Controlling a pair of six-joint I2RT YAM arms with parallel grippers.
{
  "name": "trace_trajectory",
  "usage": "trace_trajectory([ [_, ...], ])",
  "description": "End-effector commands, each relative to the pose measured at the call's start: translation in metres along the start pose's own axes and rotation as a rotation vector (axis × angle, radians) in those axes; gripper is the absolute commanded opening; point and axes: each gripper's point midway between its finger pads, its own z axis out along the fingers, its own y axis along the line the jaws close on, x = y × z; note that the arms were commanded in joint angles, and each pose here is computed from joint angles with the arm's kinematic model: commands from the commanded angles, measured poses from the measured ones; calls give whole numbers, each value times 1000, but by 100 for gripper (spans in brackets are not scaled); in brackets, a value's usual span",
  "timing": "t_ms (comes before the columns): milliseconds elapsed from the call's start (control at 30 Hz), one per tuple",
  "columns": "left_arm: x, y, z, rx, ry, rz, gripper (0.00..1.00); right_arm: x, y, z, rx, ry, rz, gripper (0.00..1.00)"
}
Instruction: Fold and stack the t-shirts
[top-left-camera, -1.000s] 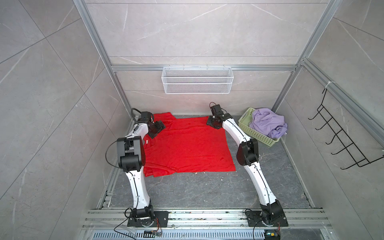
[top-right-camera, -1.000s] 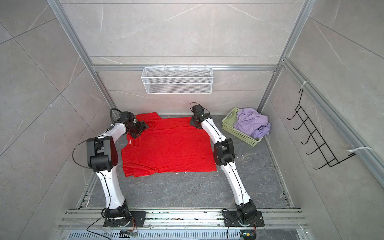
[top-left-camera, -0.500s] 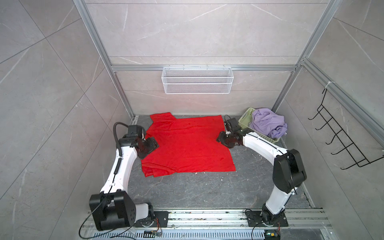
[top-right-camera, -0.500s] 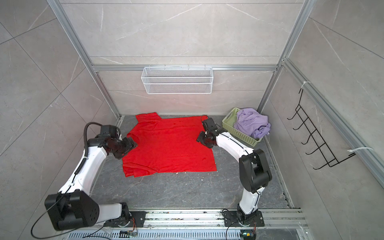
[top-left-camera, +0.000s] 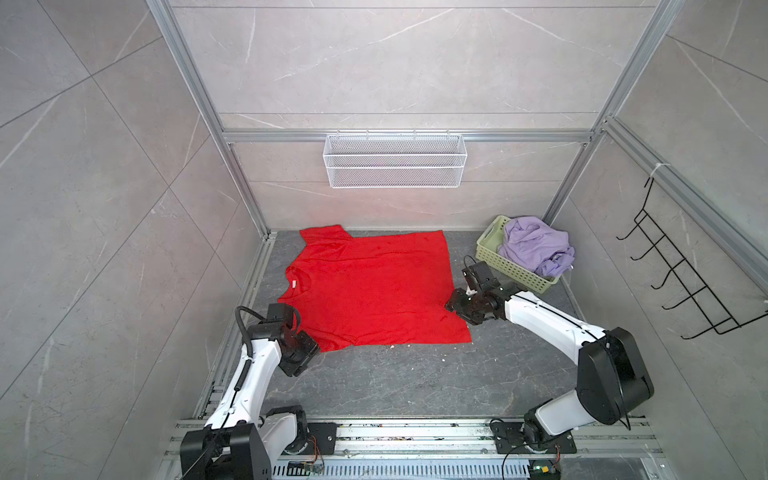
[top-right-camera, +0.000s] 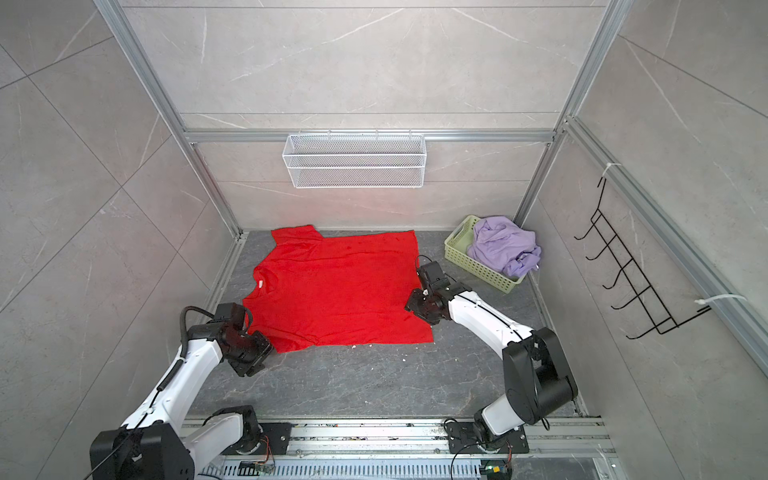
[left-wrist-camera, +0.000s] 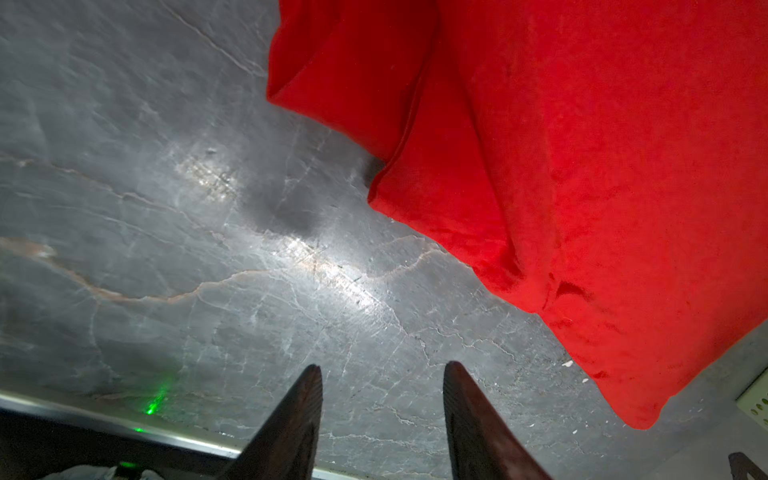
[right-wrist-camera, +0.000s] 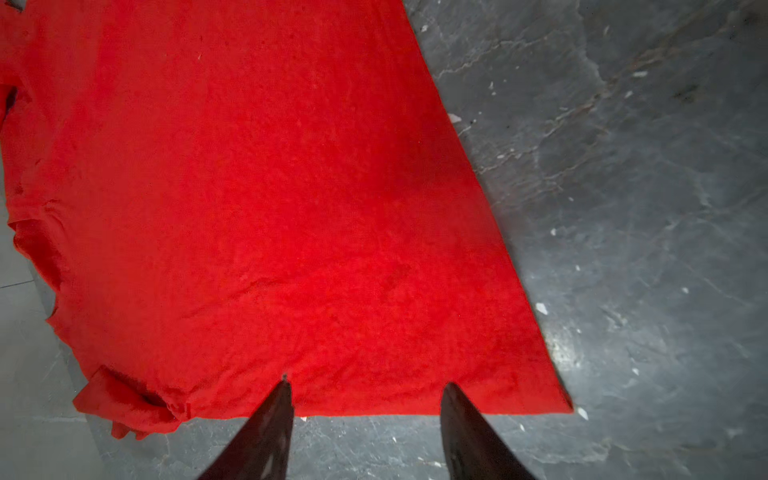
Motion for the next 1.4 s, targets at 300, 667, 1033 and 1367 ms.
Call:
trace_trajectory([
  [300,-36,-11,31,-41,-46,64,45,11,-17,-30,24,-35,23,59],
  [667,-46,-2,38,-100,-66,101,42,5,-8,-27,2,-51,62,58],
  [1033,-54,-10,53,-86,-35,130,30,-1,4,-16,12,-55,58,59],
  [1367,-48,-14,20,-67,-58,119,0,8,25,20,16,-7,19,58],
])
